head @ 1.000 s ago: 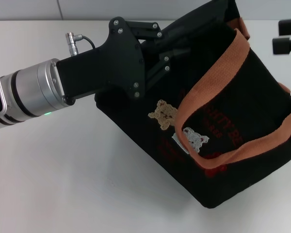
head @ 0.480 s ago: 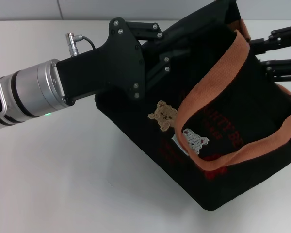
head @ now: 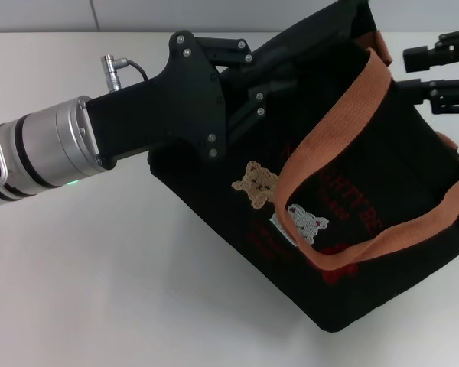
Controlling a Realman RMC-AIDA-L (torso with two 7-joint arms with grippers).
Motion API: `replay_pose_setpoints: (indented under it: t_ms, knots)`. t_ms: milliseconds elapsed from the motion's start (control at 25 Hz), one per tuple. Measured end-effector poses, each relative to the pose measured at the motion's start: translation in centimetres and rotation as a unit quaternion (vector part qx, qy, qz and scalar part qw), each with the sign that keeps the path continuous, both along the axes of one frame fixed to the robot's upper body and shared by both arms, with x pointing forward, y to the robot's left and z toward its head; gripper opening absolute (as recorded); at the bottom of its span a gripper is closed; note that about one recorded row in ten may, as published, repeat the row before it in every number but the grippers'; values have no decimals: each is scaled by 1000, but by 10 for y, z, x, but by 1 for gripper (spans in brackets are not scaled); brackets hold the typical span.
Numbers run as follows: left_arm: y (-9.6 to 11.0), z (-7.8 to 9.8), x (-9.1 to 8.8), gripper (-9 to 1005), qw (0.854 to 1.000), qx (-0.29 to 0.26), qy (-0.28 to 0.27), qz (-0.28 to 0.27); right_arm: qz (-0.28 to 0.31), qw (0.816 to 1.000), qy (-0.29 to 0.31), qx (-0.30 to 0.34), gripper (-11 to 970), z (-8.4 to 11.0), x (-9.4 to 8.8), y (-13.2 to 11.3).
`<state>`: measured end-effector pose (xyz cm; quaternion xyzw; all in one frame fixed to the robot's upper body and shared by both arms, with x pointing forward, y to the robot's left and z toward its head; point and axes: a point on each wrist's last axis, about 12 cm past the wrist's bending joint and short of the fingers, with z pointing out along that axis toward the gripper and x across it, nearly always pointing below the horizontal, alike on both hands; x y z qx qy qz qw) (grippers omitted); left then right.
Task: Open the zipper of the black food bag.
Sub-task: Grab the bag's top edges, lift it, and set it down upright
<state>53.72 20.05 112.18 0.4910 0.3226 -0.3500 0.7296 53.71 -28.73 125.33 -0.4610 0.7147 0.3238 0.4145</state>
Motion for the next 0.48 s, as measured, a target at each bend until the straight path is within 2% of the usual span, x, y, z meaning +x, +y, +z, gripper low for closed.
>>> replay_pose_setpoints:
  t_ms: [480]
  knots:
    - [-1, 1, 1, 152, 1000, -1, 0, -2, 17, 1000, 3, -5, 490, -7, 2, 11]
